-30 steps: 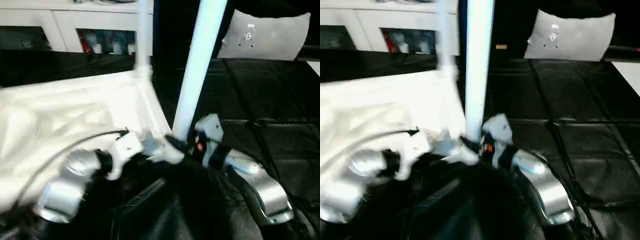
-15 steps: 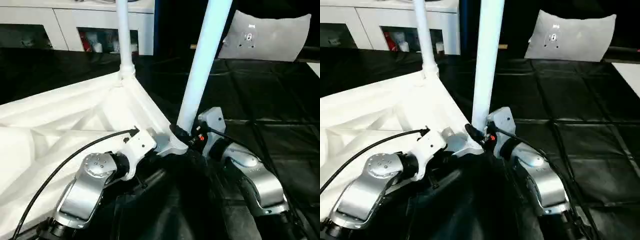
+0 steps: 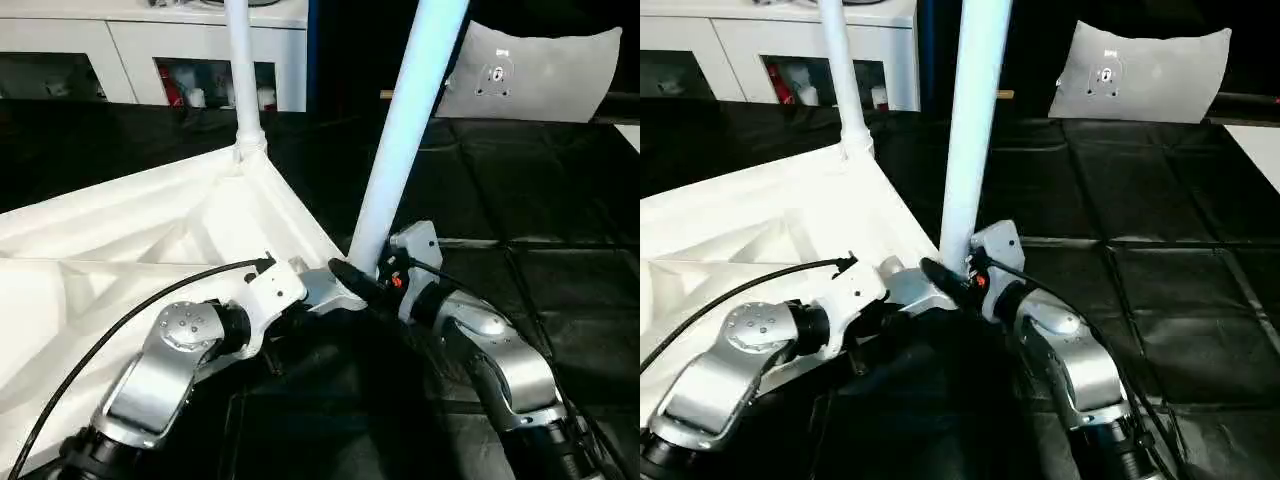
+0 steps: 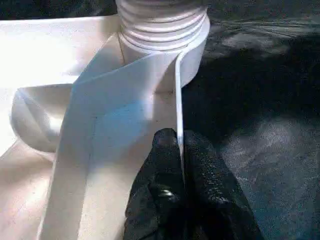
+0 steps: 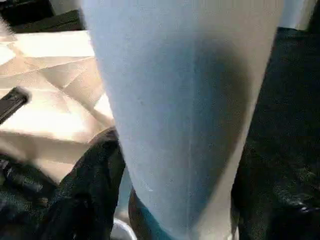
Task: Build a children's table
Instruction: Insert table leg to table base
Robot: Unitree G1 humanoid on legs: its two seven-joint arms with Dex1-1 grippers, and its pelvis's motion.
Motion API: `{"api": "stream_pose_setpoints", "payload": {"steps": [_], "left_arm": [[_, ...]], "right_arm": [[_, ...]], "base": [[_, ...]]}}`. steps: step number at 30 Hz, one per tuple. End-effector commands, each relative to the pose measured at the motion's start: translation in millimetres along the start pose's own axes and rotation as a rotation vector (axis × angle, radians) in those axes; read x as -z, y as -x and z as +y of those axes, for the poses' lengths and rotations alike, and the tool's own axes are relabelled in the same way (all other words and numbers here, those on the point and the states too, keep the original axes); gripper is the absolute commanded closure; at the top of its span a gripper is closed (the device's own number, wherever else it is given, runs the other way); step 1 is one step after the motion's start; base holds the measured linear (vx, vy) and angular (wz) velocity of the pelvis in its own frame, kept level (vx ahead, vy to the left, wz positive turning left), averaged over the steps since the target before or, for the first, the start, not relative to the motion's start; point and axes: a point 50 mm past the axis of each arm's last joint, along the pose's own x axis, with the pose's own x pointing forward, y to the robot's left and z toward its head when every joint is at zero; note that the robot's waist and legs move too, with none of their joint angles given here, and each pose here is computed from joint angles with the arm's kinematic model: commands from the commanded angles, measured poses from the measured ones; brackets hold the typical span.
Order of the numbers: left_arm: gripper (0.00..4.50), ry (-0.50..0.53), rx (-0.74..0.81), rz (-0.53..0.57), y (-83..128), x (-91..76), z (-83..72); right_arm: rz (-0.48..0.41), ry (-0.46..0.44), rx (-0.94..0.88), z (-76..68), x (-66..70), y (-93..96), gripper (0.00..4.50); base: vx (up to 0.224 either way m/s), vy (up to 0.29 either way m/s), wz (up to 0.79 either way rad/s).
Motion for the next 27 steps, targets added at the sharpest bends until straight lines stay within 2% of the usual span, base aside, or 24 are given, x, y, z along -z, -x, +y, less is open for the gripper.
{"api": "stream_pose_setpoints", "payload": {"steps": [1, 2, 3, 6, 8, 12, 15, 22, 27], "left_arm": [[4.50, -0.029, -0.023, 0.021, 6.4, 5.5, 12.0], [4.50, -0.059, 0.002, 0.034, 8.3, 7.7, 17.7], [4.50, -0.065, 0.006, 0.036, 8.6, 8.0, 18.4], [4.50, -0.095, 0.047, 0.043, 10.6, 9.4, 24.5], [4.50, -0.139, 0.105, 0.048, 11.3, 10.3, 28.7], [4.50, -0.192, 0.181, 0.044, 11.7, 10.8, 30.7], [4.50, -0.254, 0.338, 0.025, 10.2, 10.9, 29.0], [4.50, -0.330, 0.495, 0.041, 6.1, 10.3, 26.2], [4.50, -0.376, 0.563, 0.034, 3.8, 7.6, 24.4]], "right_arm": [[0.145, -0.049, -0.054, 9.1, 36.8, 8.3, 0.85], [0.127, -0.042, -0.063, 4.6, 35.9, 18.0, 0.70], [0.124, -0.040, -0.065, 3.9, 35.5, 19.5, 0.59], [0.093, -0.028, -0.074, -4.4, 30.4, 32.7, 0.49], [0.080, 0.030, -0.075, -14.1, 24.6, 40.8, 0.24], [0.044, 0.063, -0.106, -19.9, 15.4, 45.6, 0.02], [0.031, 0.125, -0.236, -23.0, 2.0, 51.0, 0.02], [0.084, 0.231, -0.390, -24.0, -4.7, 44.6, 0.02], [0.114, 0.271, -0.485, -21.0, -6.1, 38.6, 0.02]], "base": [[0.000, 0.000, 0.00], [0.000, 0.000, 0.00], [0.000, 0.000, 0.00], [0.000, 0.000, 0.00], [0.000, 0.000, 0.00], [0.000, 0.000, 0.00], [0.000, 0.000, 0.00], [0.000, 0.000, 0.00], [0.000, 0.000, 0.00]]}}
